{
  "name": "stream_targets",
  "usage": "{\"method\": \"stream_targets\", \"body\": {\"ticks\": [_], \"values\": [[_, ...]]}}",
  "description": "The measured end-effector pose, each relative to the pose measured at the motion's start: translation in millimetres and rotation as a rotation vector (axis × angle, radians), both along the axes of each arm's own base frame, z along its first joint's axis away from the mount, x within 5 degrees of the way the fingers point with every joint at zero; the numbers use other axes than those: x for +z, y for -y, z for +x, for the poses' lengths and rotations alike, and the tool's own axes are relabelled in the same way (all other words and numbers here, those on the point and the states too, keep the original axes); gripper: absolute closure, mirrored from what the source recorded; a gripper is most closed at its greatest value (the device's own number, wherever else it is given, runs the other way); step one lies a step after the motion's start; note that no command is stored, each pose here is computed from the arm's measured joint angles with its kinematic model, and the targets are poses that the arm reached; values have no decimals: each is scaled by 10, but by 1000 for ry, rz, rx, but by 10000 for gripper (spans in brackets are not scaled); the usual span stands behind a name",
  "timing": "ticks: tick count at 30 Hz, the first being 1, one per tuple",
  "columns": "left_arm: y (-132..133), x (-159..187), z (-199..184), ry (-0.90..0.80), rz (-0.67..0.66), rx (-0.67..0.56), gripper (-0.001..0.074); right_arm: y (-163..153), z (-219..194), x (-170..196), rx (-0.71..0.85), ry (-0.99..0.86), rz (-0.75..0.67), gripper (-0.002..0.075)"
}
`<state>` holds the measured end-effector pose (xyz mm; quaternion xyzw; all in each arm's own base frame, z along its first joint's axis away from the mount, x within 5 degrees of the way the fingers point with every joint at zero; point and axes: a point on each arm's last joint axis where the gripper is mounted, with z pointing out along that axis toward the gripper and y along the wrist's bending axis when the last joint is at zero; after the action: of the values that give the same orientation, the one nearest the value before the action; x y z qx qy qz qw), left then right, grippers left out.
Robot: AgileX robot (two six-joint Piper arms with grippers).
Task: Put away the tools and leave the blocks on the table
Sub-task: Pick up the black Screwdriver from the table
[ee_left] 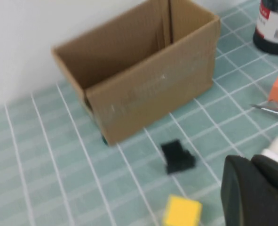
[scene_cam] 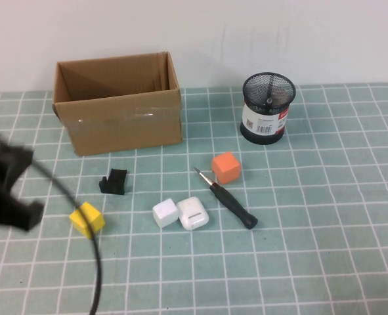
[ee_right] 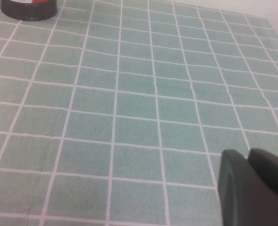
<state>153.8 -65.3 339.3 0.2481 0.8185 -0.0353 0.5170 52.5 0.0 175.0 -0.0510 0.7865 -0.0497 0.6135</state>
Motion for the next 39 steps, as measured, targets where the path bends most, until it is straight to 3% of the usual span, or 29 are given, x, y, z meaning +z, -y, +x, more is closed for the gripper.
{"method": "stream_targets", "body": {"ticks": [8, 17, 21, 26, 31, 39], "values": [[-126, -302, -234, -156, -60, 93, 735, 0, 0, 0, 0, 0, -2, 733], [-153, -366, -214, -127, -19, 104, 735, 0, 0, 0, 0, 0, -2, 733], [-164, -375, -259, -10, -56, 73, 735, 0, 0, 0, 0, 0, 0, 733], [-256, -555, -445, 293, -158, 32, 735, 0, 0, 0, 0, 0, 0, 733], [-428, -737, -681, 587, -226, 109, 735, 0, 0, 0, 0, 0, -2, 733], [-567, -1082, -926, 613, -226, 235, 735, 0, 0, 0, 0, 0, -2, 733]]}}
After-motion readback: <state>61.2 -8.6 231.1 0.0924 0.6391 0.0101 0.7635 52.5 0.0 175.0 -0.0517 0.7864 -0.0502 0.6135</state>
